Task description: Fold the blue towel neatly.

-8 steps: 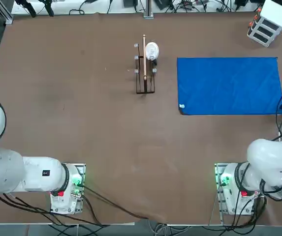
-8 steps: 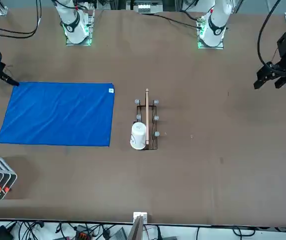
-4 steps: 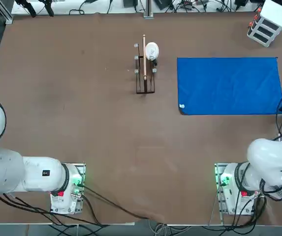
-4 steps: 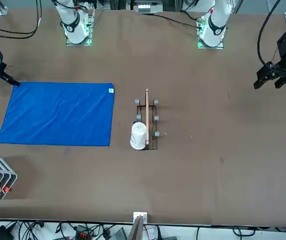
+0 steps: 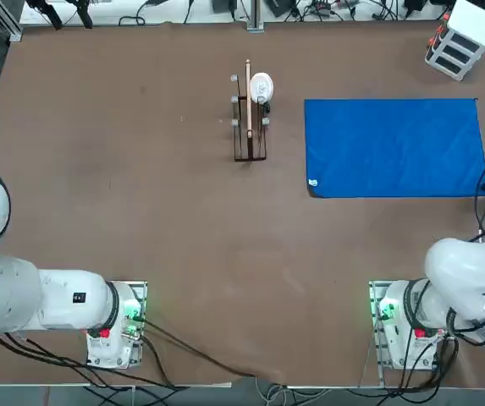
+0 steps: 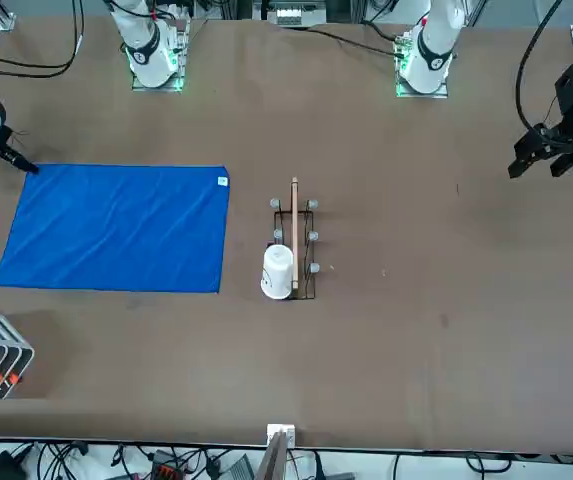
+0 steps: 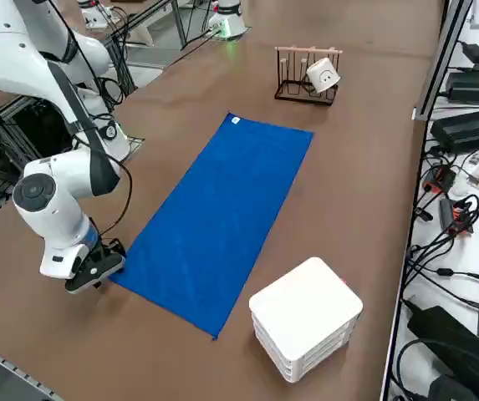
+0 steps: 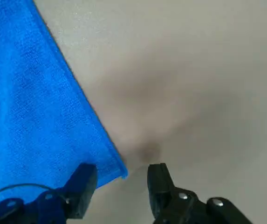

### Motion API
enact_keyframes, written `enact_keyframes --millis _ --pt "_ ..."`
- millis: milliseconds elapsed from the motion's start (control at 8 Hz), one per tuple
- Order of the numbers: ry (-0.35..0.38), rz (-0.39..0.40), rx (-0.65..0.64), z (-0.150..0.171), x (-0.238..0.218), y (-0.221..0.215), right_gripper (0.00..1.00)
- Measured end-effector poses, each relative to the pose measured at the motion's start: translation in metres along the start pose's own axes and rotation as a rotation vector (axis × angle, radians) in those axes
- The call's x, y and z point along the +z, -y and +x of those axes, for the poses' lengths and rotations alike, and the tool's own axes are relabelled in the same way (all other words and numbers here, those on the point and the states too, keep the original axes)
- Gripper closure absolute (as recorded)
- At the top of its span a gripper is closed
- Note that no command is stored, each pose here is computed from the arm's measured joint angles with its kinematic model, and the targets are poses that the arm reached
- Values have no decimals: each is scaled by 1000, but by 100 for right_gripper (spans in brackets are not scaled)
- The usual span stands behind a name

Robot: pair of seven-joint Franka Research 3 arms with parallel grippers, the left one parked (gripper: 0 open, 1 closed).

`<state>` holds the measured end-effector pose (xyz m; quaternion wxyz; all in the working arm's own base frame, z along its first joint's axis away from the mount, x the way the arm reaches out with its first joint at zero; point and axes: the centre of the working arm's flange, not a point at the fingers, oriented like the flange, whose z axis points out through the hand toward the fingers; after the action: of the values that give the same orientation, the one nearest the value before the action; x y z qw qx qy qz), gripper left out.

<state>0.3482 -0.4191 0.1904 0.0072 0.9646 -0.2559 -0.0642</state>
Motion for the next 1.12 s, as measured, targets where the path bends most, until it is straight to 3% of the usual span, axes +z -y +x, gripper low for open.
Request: enact_keyframes --millis 1125 --pt "-3 3 1 1 -1 2 31"
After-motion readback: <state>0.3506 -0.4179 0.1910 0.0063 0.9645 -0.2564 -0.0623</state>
